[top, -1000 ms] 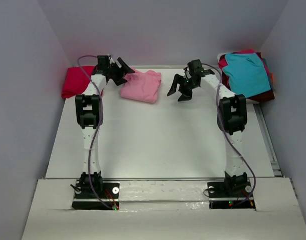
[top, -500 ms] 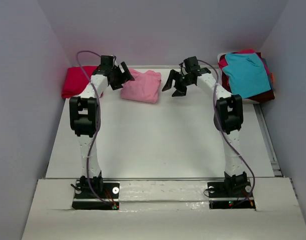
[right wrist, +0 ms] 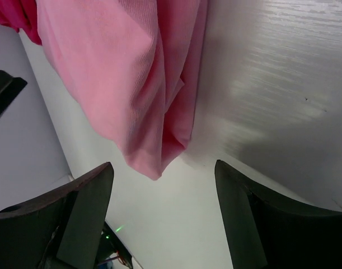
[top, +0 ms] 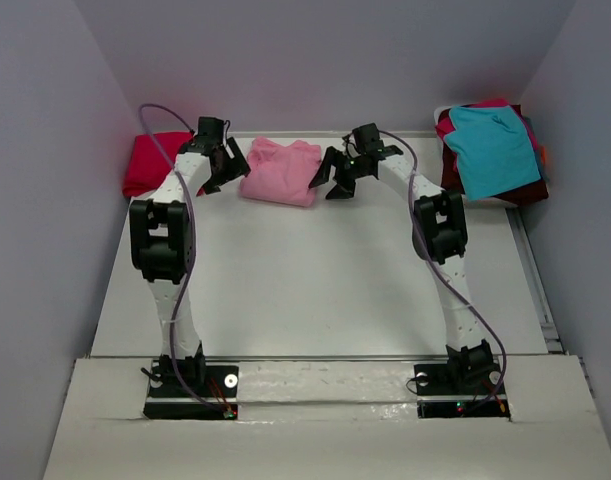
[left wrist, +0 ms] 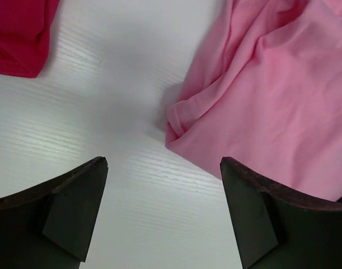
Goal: Fold and stack the t-shirts
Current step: Fold the tshirt
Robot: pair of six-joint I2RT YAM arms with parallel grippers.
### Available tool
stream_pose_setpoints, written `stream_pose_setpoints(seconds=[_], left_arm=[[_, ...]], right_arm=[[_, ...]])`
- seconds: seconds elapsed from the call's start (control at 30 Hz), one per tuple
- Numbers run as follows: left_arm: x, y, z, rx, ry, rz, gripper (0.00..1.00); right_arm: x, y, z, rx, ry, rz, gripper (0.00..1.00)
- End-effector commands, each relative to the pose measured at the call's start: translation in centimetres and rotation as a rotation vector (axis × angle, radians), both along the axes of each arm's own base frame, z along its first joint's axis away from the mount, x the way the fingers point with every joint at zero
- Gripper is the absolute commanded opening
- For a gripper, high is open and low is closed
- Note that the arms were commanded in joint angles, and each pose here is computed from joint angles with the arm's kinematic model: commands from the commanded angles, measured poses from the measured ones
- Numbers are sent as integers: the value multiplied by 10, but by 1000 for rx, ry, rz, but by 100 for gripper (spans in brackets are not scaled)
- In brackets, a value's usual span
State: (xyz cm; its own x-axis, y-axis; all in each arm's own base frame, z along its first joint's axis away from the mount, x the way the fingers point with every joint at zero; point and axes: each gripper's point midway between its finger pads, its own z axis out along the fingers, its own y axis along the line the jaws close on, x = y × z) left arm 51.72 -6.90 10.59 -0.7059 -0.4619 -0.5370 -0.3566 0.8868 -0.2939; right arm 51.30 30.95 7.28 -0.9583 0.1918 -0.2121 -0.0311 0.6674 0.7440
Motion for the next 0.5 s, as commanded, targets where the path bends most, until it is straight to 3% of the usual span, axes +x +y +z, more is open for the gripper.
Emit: stream_pose_setpoints(seconds=[0.0,0.47], left_arm=[[-1,6,-17,53,55,55,94],[28,-5,-51,28,48,8,90]], right_arm=[[15,16,25,101,-77,24,78],[11,29,11,168,-23,39,63]])
